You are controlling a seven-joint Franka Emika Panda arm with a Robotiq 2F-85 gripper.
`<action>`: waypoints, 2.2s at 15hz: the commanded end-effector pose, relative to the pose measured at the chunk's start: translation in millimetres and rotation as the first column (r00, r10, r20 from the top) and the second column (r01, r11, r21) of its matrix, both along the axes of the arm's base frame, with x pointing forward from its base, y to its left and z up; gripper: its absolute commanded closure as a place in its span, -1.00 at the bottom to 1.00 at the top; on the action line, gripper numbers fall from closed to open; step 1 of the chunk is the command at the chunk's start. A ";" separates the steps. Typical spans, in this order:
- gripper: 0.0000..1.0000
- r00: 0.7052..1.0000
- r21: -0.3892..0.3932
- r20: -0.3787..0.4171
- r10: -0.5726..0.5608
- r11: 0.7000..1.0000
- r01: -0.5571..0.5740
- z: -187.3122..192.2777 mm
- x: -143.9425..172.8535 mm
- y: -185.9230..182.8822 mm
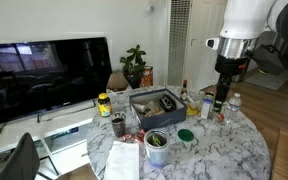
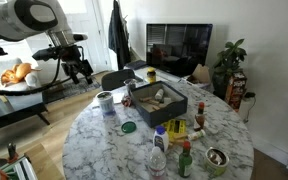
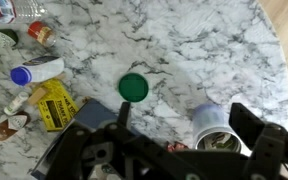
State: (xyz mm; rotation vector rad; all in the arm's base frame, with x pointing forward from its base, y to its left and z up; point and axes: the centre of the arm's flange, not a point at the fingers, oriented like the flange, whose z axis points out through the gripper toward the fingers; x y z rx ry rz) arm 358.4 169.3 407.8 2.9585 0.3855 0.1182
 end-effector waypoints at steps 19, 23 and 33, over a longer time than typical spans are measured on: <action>-1.00 0.939 0.258 0.028 -0.343 0.910 0.325 -115.8 92.1 131.9; -1.00 0.945 0.209 0.049 -0.323 0.928 0.307 -139.2 123.8 134.6; 0.02 0.940 0.195 0.026 -0.341 0.924 0.330 -176.0 164.4 134.9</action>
